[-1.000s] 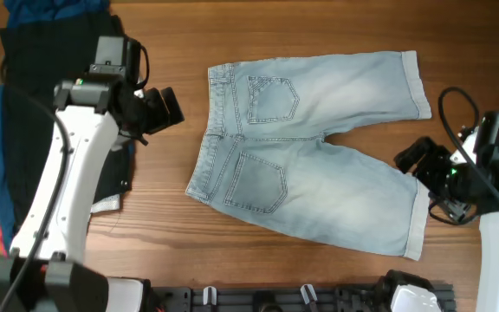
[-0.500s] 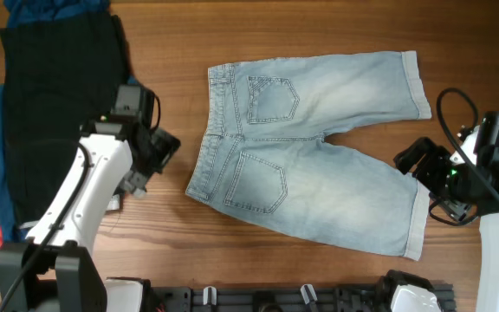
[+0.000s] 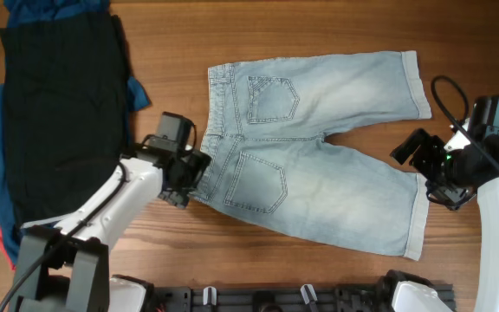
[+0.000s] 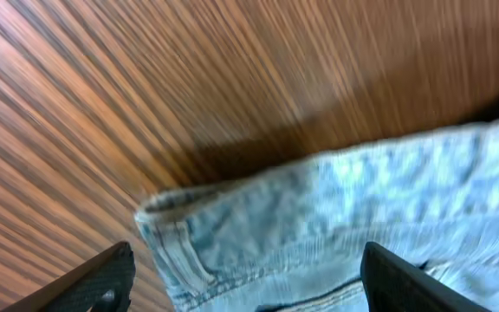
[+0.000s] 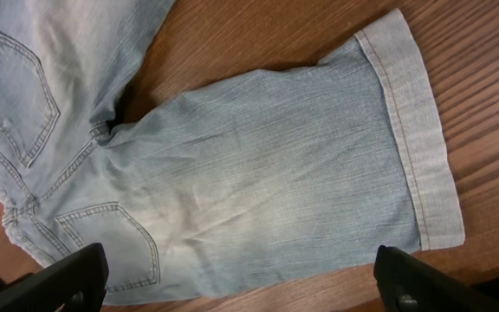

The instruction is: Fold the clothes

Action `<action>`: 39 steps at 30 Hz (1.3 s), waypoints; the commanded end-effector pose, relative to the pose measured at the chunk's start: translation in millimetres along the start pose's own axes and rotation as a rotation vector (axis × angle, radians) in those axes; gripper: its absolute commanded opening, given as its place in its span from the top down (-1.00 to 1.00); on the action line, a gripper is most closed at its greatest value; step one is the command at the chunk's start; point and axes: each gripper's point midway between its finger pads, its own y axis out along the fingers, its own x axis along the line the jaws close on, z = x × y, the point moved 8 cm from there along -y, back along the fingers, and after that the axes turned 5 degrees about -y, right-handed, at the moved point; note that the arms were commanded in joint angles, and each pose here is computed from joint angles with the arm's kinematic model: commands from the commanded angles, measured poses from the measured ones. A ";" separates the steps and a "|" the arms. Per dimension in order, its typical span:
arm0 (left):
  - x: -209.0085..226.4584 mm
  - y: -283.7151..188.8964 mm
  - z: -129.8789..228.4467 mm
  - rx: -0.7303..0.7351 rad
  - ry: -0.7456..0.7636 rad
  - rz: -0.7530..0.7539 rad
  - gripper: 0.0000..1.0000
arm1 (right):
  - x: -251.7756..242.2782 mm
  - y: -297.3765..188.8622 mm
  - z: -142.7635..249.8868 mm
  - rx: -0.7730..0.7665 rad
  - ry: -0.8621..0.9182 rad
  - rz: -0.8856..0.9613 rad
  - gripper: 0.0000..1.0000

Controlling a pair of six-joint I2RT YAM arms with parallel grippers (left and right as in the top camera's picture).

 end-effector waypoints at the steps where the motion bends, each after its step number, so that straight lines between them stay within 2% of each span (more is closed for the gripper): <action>1: 4.2 3.3 11.6 -0.023 0.079 -0.034 -0.61 | 1.0 -0.4 -0.1 -0.002 -0.014 -0.004 -0.98; 4: 6.4 3.5 12.7 -0.024 0.083 -0.049 -0.56 | 1.0 -0.4 0.0 -0.001 -0.014 -0.004 -0.98; 13: 12.4 5.9 12.0 -0.028 0.079 -0.073 -0.60 | 0.3 -0.4 2.7 0.015 -0.010 -0.002 -0.98; 20: 7.4 23.5 7.0 -0.006 0.083 -0.075 -0.23 | 0.2 -0.4 3.0 0.017 -0.009 -0.001 -0.97; 24: 8.1 25.5 0.5 0.020 0.078 -0.073 -0.20 | 0.2 -0.4 3.0 0.017 -0.009 -0.001 -0.97; 25: 8.7 26.8 -0.2 0.023 0.080 -0.078 -0.08 | 0.2 -0.4 3.0 0.017 -0.010 -0.001 -0.97; 27: 9.8 29.6 -0.6 0.025 0.082 -0.090 0.01 | 0.2 -0.4 3.2 0.019 -0.010 -0.001 -0.98; 31: 7.8 30.0 -3.2 0.049 0.119 -0.070 0.03 | 0.0 -0.4 3.6 0.021 -0.010 0.000 -0.98; 32: 7.5 30.3 -4.8 0.060 0.144 -0.063 0.08 | 0.1 -0.4 3.4 0.020 -0.010 0.000 -0.98; 34: 10.0 32.0 -9.0 0.063 0.193 -0.075 0.35 | 0.1 -0.4 3.5 0.020 -0.010 0.000 -0.97; 37: 14.0 42.4 -15.0 0.072 0.195 -0.107 0.92 | -0.7 -0.4 5.5 0.033 -0.009 0.004 -0.97; 39: 10.9 45.2 -23.0 0.057 0.202 -0.084 0.92 | -1.8 -0.6 8.6 0.051 -0.001 0.011 -0.97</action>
